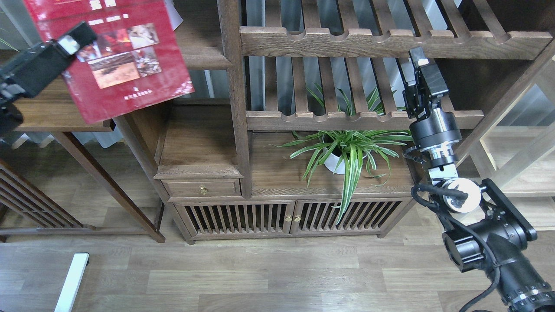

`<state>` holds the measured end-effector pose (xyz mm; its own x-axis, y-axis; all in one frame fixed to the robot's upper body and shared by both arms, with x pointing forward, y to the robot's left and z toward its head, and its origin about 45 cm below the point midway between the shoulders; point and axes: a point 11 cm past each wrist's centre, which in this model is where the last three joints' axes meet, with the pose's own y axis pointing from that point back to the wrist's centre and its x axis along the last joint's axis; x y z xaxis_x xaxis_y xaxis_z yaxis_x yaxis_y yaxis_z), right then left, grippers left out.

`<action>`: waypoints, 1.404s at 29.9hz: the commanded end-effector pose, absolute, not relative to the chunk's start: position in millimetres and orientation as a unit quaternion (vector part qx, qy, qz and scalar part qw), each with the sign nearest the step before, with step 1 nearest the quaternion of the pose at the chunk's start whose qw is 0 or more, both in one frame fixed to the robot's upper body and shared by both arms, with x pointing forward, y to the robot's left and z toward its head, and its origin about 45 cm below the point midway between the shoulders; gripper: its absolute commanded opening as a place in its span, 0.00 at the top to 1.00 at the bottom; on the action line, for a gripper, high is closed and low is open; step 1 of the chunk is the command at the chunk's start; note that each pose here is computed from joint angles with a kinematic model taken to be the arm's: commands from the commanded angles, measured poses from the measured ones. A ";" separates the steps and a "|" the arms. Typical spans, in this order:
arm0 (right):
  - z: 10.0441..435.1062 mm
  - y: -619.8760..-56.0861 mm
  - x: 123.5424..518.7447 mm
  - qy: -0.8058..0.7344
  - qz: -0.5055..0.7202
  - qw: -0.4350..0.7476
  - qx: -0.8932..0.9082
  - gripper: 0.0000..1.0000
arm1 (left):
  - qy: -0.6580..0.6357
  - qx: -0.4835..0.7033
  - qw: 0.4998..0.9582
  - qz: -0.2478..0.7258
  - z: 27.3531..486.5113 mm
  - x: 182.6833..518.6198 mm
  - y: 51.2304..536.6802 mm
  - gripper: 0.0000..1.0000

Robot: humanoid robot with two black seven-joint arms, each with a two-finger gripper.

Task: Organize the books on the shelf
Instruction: 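Lift the red book with the left gripper up onto the top shelf, then push the red book into the top shelf beside the white books with the left gripper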

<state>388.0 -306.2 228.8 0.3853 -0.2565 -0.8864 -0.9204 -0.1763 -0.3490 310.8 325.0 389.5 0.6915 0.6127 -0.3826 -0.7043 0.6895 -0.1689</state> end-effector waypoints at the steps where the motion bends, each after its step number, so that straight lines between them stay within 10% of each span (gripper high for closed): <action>1: 227.7 -304.4 387.9 0.430 0.351 0.475 -0.683 0.37 | 0.145 -0.146 0.902 0.379 388.3 313.1 335.5 1.00; 42: 229.1 -303.3 388.4 0.429 0.349 0.469 -0.689 0.36 | 0.062 -0.132 0.904 0.401 411.9 366.3 314.1 1.00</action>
<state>388.6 -303.6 229.6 0.3892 -0.2640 -0.8825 -0.9178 -0.1931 -0.3470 363.4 311.7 413.9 0.6925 0.6902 -0.2100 -0.7215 0.6633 -0.1989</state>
